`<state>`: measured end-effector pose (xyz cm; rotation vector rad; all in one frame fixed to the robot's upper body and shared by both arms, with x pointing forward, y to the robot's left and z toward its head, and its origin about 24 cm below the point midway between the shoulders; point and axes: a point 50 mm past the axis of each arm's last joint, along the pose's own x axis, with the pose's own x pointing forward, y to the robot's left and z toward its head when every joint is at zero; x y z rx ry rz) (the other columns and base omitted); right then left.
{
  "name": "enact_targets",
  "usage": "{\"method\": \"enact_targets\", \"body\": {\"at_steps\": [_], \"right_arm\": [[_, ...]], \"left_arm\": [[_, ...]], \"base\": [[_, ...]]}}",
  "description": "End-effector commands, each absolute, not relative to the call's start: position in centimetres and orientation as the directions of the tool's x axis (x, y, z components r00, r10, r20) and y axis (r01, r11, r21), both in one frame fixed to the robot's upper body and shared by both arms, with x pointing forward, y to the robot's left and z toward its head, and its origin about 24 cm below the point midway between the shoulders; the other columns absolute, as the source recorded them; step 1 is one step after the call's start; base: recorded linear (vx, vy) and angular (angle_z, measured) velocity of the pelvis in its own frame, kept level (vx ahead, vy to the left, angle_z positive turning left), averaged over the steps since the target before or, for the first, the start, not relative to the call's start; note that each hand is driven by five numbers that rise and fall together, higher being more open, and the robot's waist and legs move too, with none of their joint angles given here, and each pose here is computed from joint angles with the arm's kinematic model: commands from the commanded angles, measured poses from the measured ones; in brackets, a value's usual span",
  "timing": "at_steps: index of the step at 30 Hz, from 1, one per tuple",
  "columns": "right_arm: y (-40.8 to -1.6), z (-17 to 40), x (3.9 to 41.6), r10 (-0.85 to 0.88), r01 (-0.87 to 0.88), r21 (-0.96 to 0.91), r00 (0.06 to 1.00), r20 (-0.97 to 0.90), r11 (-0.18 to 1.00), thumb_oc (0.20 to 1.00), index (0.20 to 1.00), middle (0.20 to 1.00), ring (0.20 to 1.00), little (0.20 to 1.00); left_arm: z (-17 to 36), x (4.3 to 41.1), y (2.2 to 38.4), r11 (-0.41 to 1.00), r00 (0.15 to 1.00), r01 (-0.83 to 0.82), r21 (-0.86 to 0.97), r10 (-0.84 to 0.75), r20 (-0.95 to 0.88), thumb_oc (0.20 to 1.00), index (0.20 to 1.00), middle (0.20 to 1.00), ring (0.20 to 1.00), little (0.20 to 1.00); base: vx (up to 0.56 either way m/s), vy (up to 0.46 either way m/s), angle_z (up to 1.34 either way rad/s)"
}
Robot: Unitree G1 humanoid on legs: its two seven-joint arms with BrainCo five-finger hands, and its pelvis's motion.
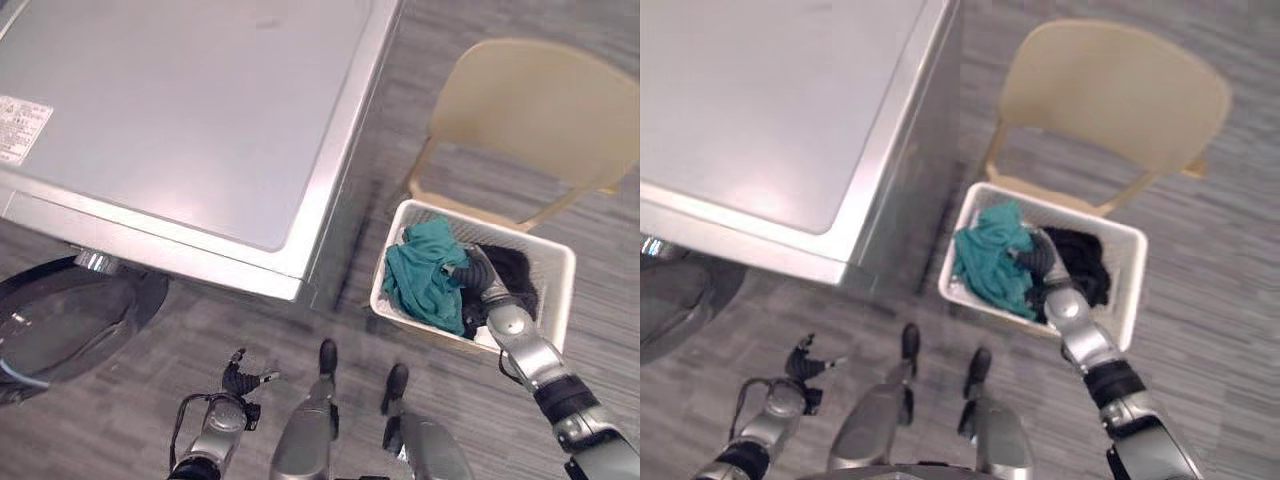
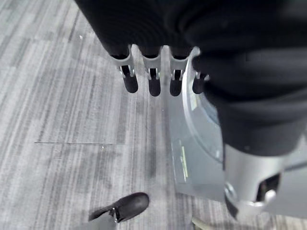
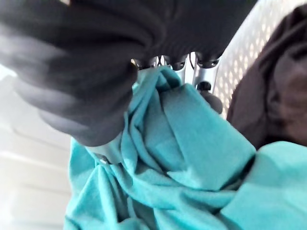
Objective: Grab the laundry basket,head to the washer,open it,put in the laundry and shut it.
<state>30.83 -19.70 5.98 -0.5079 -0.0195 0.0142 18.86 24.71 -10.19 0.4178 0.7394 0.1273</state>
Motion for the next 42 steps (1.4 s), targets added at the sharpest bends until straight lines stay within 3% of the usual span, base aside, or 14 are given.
{"method": "enact_targets", "body": {"at_steps": [1,6,10,16,21,26,27,31,42], "right_arm": [[-19.9,7.2,30.0,0.067,-0.024,-0.403,0.993,0.094,0.915,0.200,0.200,0.200,0.200,0.200],[-20.0,7.9,28.5,0.065,-0.024,-0.277,0.988,0.140,0.961,0.200,0.200,0.200,0.200,0.200],[-19.4,9.0,27.7,0.088,-0.053,-0.174,0.975,0.202,0.983,0.200,0.200,0.200,0.200,0.200],[-19.3,10.2,26.3,0.096,-0.067,-0.111,0.954,0.285,0.992,0.200,0.200,0.200,0.200,0.200],[-18.5,11.0,26.5,0.115,-0.088,-0.099,0.940,0.321,0.991,0.200,0.200,0.200,0.200,0.200],[-18.5,11.9,26.9,0.116,-0.074,-0.128,0.928,0.353,0.989,0.200,0.200,0.200,0.200,0.200],[-17.9,12.6,26.9,0.141,-0.091,-0.147,0.915,0.378,0.985,0.200,0.200,0.200,0.200,0.200],[-16.7,13.4,26.9,0.193,-0.136,-0.163,0.890,0.414,0.977,0.200,0.200,0.200,0.200,0.200],[-7.4,16.1,27.0,0.390,-0.471,0.018,0.751,0.534,0.882,0.200,0.200,0.200,0.200,0.200]], "left_arm": [[-12.1,15.3,25.3,0.908,0.643,0.048,0.416,0.290,-0.709,1.000,1.000,1.000,1.000,1.000],[-12.9,13.0,25.5,0.915,0.590,0.040,0.401,0.302,-0.748,1.000,1.000,1.000,1.000,1.000],[-12.6,12.9,25.8,0.918,0.599,0.016,0.396,0.308,-0.739,1.000,1.000,1.000,1.000,1.000],[-9.8,16.5,26.5,0.905,0.727,-0.028,0.425,0.310,-0.613,1.000,1.000,1.000,1.000,1.000],[-7.0,19.0,24.9,0.925,0.846,-0.036,0.378,0.230,-0.482,1.000,1.000,1.000,1.000,1.000],[-4.5,21.4,22.5,0.941,0.924,0.013,0.337,0.118,-0.364,1.000,1.000,1.000,1.000,1.000],[-2.6,22.6,20.8,0.937,0.960,0.077,0.340,0.022,-0.278,1.000,1.000,1.000,1.000,1.000],[-0.3,24.0,18.7,0.915,0.981,0.150,0.375,-0.093,-0.168,1.000,1.000,1.000,1.000,1.000],[6.6,27.3,8.4,0.859,0.896,0.327,0.394,-0.415,0.159,1.000,1.000,1.000,1.000,1.000]], "base": [[0.11,0.062,-0.22],[0.10,0.066,-0.33],[-0.07,0.029,-0.43],[-0.28,-0.099,0.16],[-0.30,-0.262,0.56],[-0.31,-0.114,0.81],[-0.26,-0.016,1.06],[-0.18,0.005,0.86],[0.02,0.080,0.24]]}}
